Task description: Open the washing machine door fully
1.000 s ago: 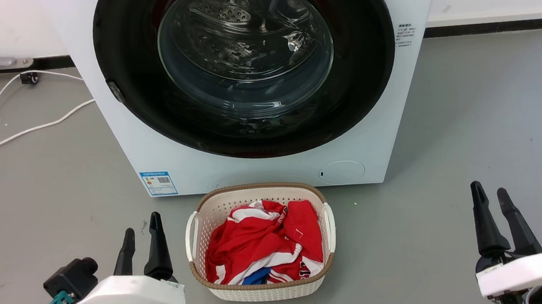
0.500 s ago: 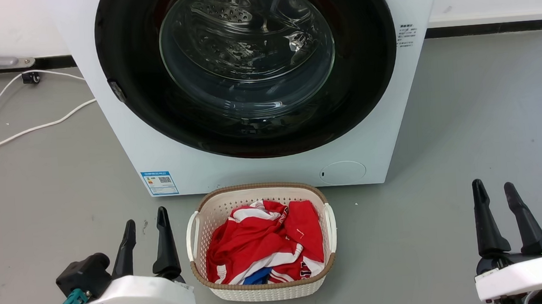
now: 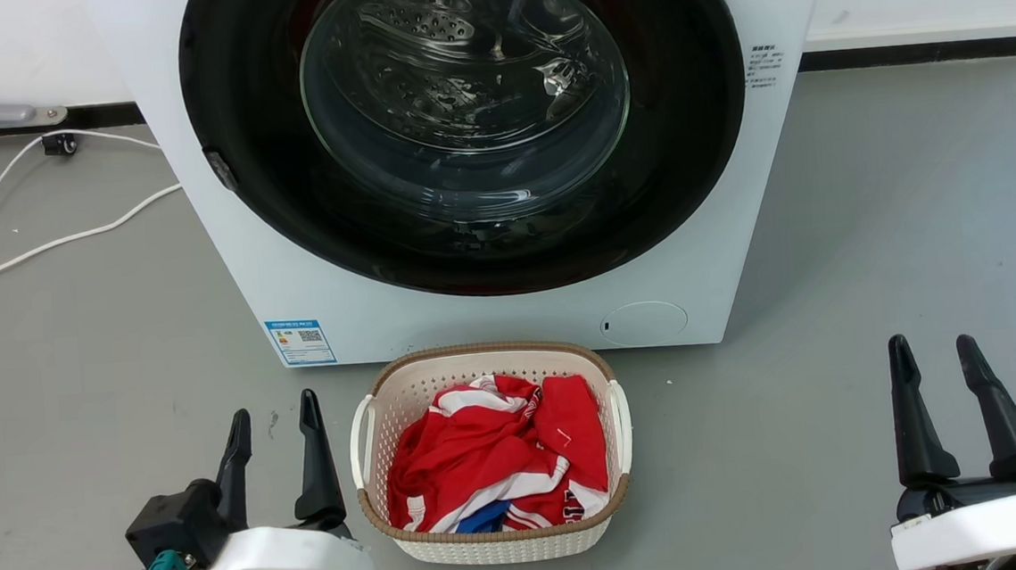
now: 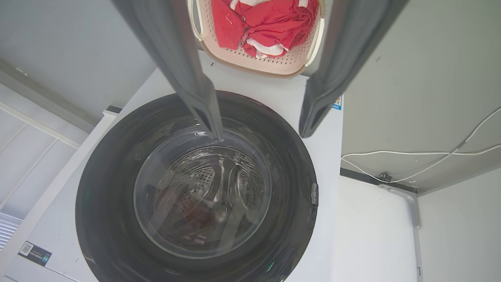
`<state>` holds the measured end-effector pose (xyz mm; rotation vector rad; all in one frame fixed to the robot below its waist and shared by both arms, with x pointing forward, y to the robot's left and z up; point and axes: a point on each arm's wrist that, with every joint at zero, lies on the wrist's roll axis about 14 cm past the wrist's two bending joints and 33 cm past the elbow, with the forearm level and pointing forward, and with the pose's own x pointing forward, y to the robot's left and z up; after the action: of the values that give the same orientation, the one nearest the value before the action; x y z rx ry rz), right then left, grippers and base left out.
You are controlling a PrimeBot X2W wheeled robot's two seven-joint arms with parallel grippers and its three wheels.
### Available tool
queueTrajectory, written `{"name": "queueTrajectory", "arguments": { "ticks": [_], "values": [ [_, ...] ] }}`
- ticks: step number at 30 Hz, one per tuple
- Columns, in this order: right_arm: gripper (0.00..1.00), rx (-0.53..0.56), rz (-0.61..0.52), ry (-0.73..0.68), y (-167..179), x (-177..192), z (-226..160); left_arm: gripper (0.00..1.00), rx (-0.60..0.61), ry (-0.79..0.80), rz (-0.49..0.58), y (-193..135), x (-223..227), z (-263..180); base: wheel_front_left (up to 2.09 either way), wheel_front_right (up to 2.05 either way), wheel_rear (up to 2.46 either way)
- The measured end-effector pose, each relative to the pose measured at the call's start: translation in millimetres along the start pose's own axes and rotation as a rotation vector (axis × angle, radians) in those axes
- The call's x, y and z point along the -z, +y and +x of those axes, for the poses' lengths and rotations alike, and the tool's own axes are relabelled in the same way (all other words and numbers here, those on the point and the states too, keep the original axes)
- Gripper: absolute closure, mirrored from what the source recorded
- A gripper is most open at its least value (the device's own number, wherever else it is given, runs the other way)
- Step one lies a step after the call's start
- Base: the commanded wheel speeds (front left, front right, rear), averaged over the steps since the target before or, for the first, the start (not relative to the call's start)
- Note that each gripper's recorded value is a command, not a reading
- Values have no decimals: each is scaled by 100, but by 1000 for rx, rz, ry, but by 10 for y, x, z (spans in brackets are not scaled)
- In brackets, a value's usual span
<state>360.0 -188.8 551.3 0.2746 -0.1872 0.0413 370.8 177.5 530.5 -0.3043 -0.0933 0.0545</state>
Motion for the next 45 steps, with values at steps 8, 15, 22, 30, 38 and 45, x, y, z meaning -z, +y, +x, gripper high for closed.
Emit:
{"name": "queueTrajectory", "arguments": {
  "ticks": [8, 15, 22, 30, 38, 45],
  "values": [
    [0, -9, -50, -11, 12, -17, -9, 0, 23, -23, 53, -44, -26, -4, 0, 0, 0],
    [0, -13, -80, -21, 14, -34, -38, 0, 30, -29, 94, -64, -4, -44, 0, 0, 0],
    [0, -19, -117, -23, 22, -31, -68, 0, 31, -39, 139, -54, 2, -74, 0, 0, 0],
    [0, -30, -160, -36, 39, -52, -73, 0, 47, -43, 191, -60, 21, -90, 0, 0, 0],
    [0, -40, -197, -44, 56, -61, -76, 0, 59, -51, 241, -74, 30, -105, 0, 0, 0],
    [0, -43, -227, -48, 49, -63, -87, 0, 62, -57, 275, -75, 35, -115, 0, 0, 0]
  ]
}}
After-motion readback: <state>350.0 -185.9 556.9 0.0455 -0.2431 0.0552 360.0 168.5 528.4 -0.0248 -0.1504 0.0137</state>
